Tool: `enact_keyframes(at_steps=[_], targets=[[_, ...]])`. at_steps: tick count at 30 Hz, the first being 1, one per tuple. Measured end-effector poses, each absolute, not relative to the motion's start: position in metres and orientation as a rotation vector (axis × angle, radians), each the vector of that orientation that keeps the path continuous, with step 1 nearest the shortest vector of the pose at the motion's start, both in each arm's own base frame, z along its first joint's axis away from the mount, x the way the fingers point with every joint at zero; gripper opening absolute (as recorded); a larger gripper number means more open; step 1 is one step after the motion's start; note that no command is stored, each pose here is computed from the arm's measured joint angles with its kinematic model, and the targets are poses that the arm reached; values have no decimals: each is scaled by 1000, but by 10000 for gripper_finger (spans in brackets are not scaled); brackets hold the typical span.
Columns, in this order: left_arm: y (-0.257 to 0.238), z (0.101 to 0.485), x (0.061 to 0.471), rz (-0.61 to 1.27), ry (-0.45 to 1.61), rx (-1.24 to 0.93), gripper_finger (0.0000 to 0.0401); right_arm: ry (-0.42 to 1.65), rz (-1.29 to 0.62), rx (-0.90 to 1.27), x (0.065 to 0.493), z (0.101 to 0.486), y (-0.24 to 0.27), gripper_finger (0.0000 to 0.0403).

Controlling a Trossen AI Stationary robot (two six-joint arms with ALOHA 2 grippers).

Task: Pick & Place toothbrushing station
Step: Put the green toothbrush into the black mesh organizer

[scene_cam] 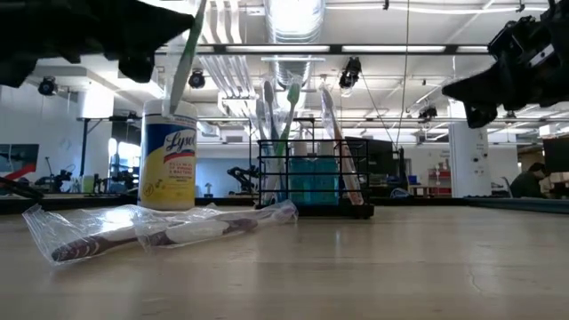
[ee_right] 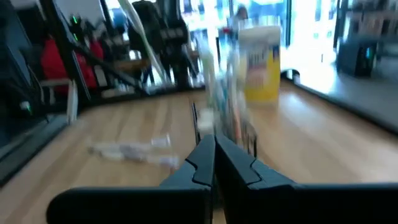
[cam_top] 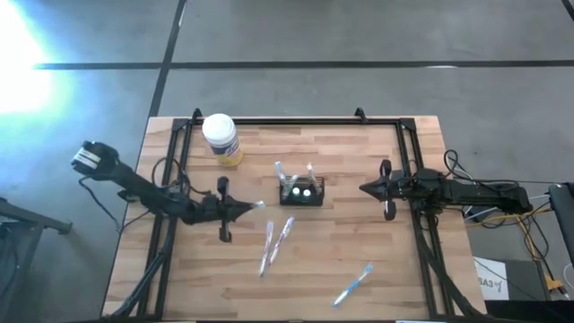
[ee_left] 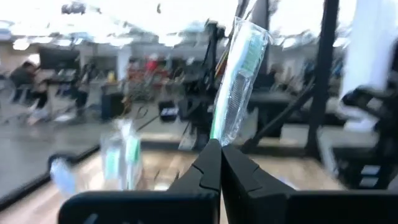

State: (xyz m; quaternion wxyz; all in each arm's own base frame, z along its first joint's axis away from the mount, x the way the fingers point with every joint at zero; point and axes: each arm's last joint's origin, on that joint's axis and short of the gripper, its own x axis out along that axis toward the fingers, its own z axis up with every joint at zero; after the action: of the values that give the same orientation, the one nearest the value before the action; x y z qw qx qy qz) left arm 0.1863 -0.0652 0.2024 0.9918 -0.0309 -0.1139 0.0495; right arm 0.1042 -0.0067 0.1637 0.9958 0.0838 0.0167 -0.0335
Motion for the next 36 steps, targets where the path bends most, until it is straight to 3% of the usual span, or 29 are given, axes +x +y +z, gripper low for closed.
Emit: enact_keyframes(at_steps=[8, 15, 24, 36], targets=[[-54, 221, 196, -9, -293, -40, 0, -158, 76, 136, 105, 184, -3, 8], [-59, 251, 226, -5, -164, 9, 0, -237, 110, 122, 110, 202, -2, 20], [-62, 310, 247, 8, -126, 129, 0, -161, 99, 65, 140, 242, -4, 103], [-35, 308, 262, -15, -153, 123, 0, -49, 196, -65, 221, 287, -6, 190]])
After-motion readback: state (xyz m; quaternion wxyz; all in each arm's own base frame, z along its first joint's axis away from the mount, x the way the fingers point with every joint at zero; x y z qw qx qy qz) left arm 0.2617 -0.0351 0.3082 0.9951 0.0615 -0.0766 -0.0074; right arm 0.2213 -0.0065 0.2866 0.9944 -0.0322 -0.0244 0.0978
